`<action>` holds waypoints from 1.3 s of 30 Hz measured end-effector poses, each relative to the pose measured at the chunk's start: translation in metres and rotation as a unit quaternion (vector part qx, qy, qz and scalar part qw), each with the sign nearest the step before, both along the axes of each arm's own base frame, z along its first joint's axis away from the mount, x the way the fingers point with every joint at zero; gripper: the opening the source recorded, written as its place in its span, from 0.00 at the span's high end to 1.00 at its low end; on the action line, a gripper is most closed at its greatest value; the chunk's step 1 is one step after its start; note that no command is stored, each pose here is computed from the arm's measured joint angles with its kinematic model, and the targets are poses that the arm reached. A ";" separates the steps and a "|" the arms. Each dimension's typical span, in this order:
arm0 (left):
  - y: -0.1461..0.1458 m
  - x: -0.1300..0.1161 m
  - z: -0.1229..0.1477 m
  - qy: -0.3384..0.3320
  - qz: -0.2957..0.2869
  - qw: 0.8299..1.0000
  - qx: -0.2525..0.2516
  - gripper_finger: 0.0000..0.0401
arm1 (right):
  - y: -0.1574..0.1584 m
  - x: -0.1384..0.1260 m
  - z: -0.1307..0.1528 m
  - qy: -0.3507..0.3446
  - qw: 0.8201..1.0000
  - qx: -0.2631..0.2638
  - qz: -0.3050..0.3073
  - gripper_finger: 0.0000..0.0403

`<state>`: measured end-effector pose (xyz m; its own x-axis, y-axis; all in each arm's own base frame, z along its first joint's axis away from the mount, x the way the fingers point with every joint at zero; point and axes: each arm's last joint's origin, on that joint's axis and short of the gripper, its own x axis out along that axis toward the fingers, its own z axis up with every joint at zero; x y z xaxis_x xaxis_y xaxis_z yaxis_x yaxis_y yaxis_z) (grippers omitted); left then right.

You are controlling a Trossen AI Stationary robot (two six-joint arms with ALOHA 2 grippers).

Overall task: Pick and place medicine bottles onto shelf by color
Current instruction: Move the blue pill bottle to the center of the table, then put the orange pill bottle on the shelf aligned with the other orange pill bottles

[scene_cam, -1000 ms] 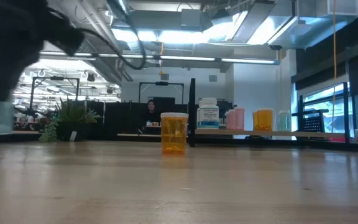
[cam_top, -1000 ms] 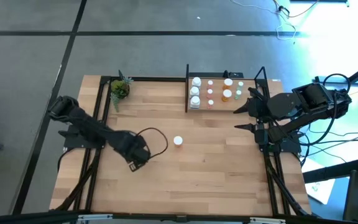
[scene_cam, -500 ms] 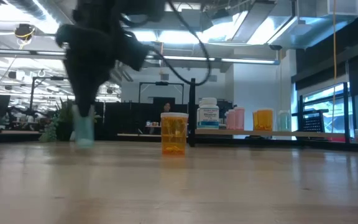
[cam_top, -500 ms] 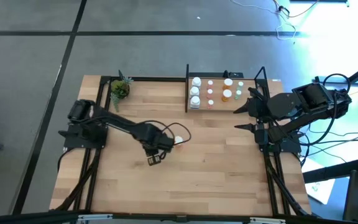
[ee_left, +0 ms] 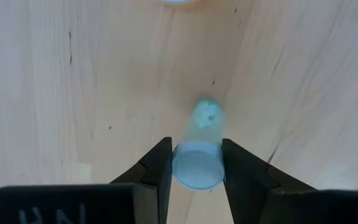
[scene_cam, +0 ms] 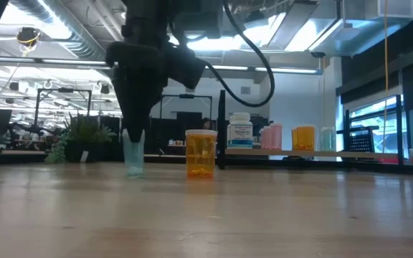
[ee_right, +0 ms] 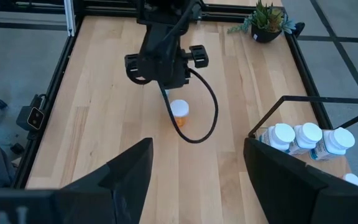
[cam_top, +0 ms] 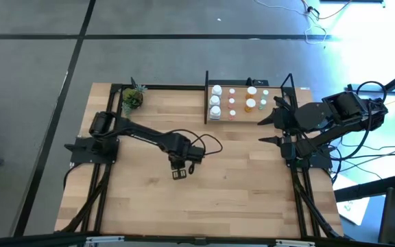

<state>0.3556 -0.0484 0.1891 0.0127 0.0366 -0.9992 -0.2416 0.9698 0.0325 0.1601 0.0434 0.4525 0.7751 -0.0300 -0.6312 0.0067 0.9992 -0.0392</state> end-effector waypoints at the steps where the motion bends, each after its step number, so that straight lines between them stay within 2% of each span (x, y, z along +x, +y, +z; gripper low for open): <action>1: 0.000 0.001 0.000 0.000 0.000 1.000 -0.001 0.74 | 0.000 0.000 0.000 0.000 1.000 0.000 0.000 0.37; 6: 0.001 0.001 0.000 -0.001 0.002 1.000 0.003 0.72 | 0.000 0.000 0.000 0.000 1.000 0.000 0.000 0.37; 14: 0.005 0.002 -0.004 0.001 0.007 1.000 0.003 0.65 | 0.000 0.000 0.000 0.000 1.000 0.000 0.000 0.37; 28: 0.006 0.002 -0.003 -0.001 0.007 1.000 0.014 0.37 | 0.000 0.000 0.000 0.000 1.000 0.000 0.000 0.37; 34: 0.006 -0.002 0.018 -0.016 0.011 1.000 0.013 0.31 | 0.000 0.000 0.000 0.000 1.000 0.000 0.000 0.37; 39: 0.006 -0.011 0.043 -0.039 0.017 0.998 0.045 0.30 | 0.000 0.000 0.000 0.000 1.000 0.000 0.000 0.37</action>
<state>0.3444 -0.0426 0.2319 0.0880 0.1274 -0.9879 -0.2787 0.9553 0.0984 0.1601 0.0434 0.4525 0.7752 -0.0297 -0.6310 0.0064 0.9992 -0.0392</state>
